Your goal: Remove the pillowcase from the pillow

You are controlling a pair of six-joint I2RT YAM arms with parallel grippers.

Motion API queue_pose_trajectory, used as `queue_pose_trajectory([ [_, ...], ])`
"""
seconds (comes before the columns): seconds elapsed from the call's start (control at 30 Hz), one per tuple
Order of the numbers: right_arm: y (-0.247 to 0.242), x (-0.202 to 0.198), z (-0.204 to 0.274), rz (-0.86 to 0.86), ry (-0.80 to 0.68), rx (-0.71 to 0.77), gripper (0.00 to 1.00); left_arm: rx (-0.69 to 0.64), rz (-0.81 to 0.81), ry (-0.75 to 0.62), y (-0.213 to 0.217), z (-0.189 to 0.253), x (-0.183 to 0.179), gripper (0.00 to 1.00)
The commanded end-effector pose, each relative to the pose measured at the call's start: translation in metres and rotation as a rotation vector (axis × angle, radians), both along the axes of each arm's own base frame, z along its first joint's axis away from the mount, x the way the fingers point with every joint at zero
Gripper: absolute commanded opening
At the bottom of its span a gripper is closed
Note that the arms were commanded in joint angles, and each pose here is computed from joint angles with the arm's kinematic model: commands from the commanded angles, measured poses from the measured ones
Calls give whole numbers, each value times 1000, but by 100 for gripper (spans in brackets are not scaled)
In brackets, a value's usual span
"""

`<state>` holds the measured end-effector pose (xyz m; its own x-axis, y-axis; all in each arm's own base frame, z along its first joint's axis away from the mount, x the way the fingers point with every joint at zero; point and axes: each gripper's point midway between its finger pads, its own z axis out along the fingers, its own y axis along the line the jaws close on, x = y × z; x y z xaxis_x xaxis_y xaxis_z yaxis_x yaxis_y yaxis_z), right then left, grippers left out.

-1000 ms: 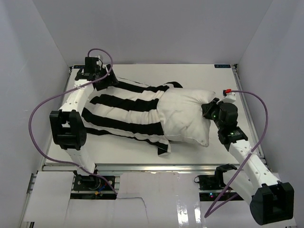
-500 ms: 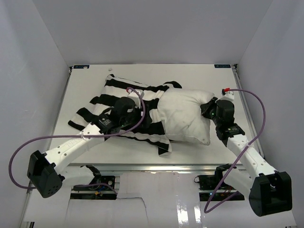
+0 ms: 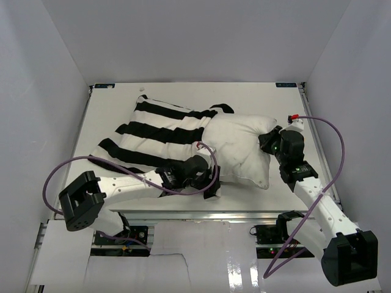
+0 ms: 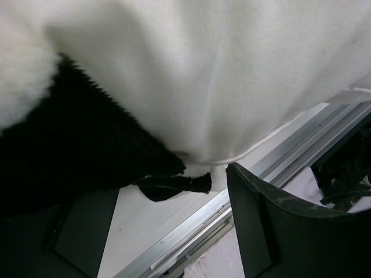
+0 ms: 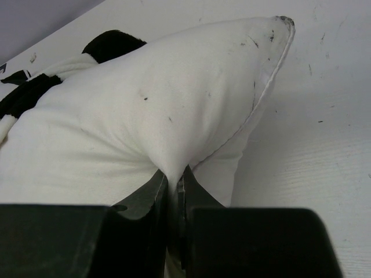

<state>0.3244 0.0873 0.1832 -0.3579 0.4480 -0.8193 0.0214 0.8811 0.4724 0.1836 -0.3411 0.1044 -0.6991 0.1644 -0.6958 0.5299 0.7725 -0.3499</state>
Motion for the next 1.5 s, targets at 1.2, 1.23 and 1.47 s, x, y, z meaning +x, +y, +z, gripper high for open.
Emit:
queue_pose_trajectory([
  [1.2, 34, 28, 89, 448, -39, -203, 84, 10, 560, -351, 112, 100, 109, 0],
  [1.23, 43, 18, 100, 471, -69, -219, 88, 10, 563, -357, 109, 106, 112, 0],
  [1.47, 56, -7, 133, 486, -75, -372, 90, -34, 540, -337, 98, 102, 112, 0],
])
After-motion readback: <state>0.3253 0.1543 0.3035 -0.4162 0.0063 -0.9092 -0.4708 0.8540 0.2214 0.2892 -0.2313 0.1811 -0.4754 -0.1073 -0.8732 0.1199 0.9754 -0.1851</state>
